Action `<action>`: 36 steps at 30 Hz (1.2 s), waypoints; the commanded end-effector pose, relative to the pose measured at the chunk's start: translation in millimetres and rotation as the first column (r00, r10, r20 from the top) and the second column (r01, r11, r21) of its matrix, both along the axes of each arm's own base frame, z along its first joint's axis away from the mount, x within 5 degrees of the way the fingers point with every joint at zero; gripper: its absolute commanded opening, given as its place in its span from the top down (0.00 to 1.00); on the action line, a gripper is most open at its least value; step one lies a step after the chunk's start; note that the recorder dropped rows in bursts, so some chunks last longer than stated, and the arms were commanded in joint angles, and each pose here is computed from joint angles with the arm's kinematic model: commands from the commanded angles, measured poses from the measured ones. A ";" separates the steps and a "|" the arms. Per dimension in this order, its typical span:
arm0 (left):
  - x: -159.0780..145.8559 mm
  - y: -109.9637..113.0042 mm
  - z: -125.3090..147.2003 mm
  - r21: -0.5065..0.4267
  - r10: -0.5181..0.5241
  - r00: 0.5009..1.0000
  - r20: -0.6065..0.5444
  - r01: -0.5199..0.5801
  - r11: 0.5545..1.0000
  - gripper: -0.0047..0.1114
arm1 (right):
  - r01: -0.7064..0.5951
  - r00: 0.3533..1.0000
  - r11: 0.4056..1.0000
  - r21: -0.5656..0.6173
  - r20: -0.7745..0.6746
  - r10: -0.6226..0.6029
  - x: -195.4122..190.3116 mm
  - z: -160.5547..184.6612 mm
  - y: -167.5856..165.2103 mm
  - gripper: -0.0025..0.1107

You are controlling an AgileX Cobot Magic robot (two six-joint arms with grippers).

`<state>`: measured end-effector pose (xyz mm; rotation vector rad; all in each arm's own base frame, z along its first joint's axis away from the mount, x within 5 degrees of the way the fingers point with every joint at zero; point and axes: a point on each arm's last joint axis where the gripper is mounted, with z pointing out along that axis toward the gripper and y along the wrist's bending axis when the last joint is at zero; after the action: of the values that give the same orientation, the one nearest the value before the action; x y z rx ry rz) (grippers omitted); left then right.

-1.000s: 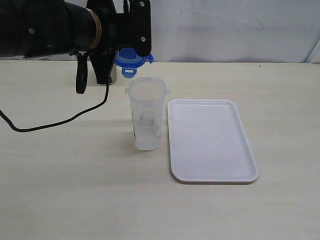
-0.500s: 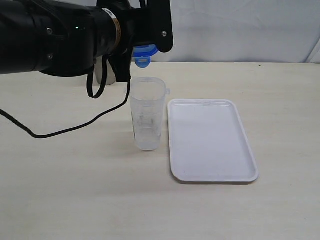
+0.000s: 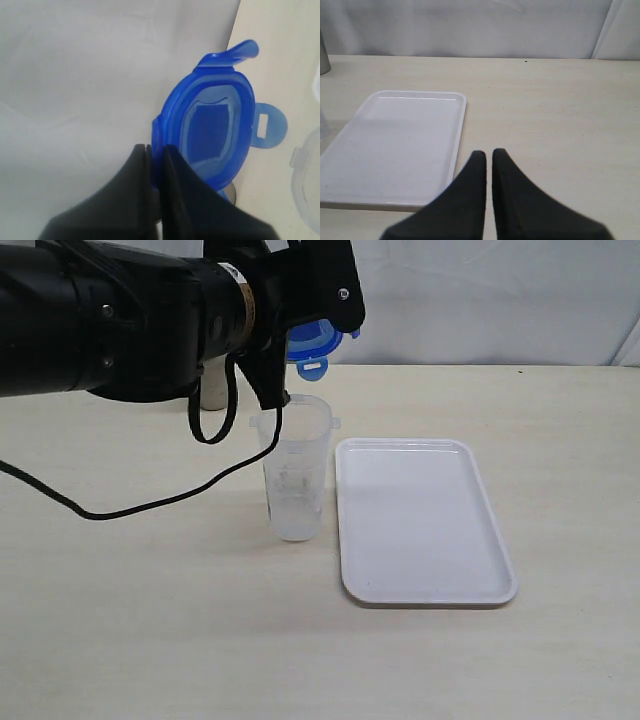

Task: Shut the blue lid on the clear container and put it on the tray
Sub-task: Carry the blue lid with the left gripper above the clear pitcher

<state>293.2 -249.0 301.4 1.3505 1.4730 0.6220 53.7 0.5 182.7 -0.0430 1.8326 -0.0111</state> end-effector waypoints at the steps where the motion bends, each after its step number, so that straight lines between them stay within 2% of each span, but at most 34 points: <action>1: 1.2 -4.9 -8.9 -0.009 -0.009 1.000 -0.014 0.009 1.000 0.96 | 0.000 1.000 1.000 0.002 0.006 0.000 -0.2 -0.5 0.0 0.94; 5: 4.9 -4.7 -17.8 0.025 0.023 1.000 -0.021 -0.022 0.999 0.96 | 0.000 1.000 1.000 0.002 0.006 0.000 -0.2 -0.5 0.0 0.94; 13: 4.4 -3.2 -17.8 0.036 0.050 0.999 -0.017 -0.050 0.998 0.96 | 0.000 1.000 1.000 0.002 0.006 0.000 -0.2 -0.5 0.0 0.94; 19: -4.8 -10.4 -18.0 0.114 0.027 1.000 -0.001 -0.027 0.993 0.96 | 0.000 1.000 1.000 0.002 0.006 0.000 -0.2 -0.5 0.0 0.94; 29: -6.8 -8.9 -15.5 0.115 0.055 0.998 0.007 -0.055 0.992 0.96 | 0.000 1.000 1.000 0.002 0.006 0.000 -0.2 -0.5 0.0 0.94; 32: -13.4 -12.4 -12.9 0.114 0.030 0.999 0.014 -0.031 0.993 0.96 | 0.000 1.000 1.000 0.002 0.006 0.000 -0.2 -0.5 0.0 0.94; 36: -20.4 -6.3 -32.7 0.188 0.020 1.000 0.004 -0.021 0.982 0.96 | 0.000 1.000 1.000 0.002 0.006 0.000 -0.2 -0.5 0.0 0.94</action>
<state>276.6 -258.7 272.7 1.4729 1.4612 0.7727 53.7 0.5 182.7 -0.0430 1.8326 -0.0111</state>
